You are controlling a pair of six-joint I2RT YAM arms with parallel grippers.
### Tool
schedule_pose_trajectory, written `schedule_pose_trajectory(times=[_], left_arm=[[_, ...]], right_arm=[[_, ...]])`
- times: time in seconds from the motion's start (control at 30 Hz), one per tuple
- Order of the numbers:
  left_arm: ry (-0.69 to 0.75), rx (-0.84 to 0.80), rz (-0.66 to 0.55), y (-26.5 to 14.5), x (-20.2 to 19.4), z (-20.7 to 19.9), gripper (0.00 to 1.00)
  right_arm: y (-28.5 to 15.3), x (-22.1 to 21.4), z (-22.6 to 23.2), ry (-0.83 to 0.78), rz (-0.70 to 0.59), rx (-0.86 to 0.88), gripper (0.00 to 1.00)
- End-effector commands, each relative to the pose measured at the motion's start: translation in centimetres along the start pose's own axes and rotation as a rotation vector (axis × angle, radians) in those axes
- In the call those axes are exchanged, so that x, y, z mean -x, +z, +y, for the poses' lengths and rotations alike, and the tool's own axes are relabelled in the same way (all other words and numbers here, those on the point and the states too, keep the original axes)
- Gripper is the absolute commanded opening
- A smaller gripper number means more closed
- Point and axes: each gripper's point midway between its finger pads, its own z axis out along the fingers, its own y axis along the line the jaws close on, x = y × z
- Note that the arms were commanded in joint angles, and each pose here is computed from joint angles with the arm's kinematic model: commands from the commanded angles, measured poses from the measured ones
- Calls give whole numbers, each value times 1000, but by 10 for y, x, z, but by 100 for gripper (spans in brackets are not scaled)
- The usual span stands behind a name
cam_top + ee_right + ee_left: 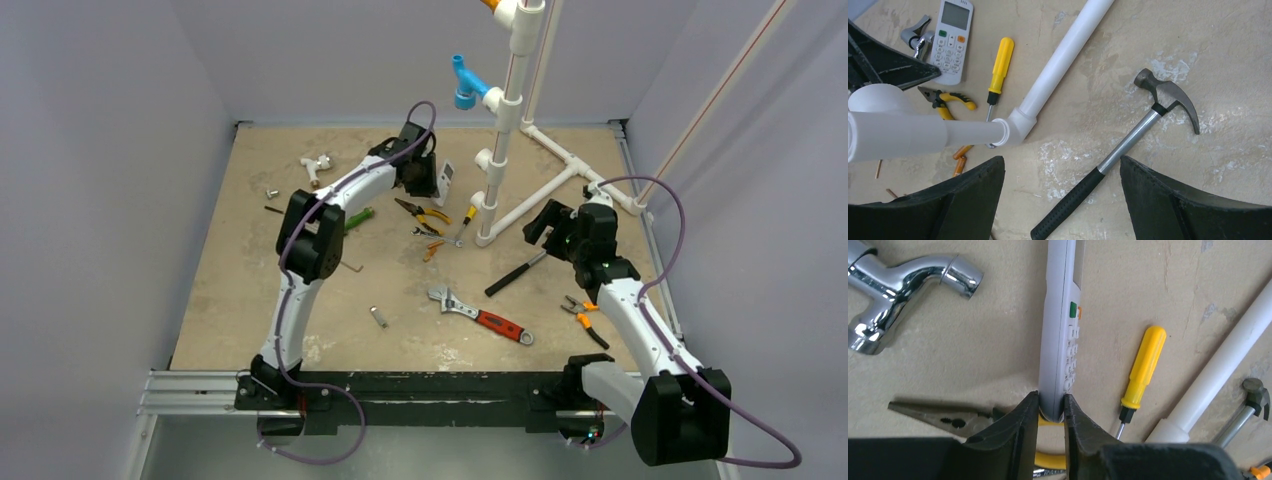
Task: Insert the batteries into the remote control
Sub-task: Move the remote control to the center of the board.
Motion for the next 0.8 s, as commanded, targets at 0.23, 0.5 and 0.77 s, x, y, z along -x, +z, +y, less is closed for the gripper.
schedule_pose_trajectory(times=[0.23, 0.5, 0.77], left_arm=[[50, -58, -200, -78, 34, -6, 0], [50, -38, -189, -97, 5, 12, 0], [16, 20, -184, -117, -39, 42, 0]], right_arm=[[3, 3, 8, 3, -7, 38, 83], [2, 1, 8, 1, -4, 40, 83], [1, 1, 9, -4, -2, 47, 83]])
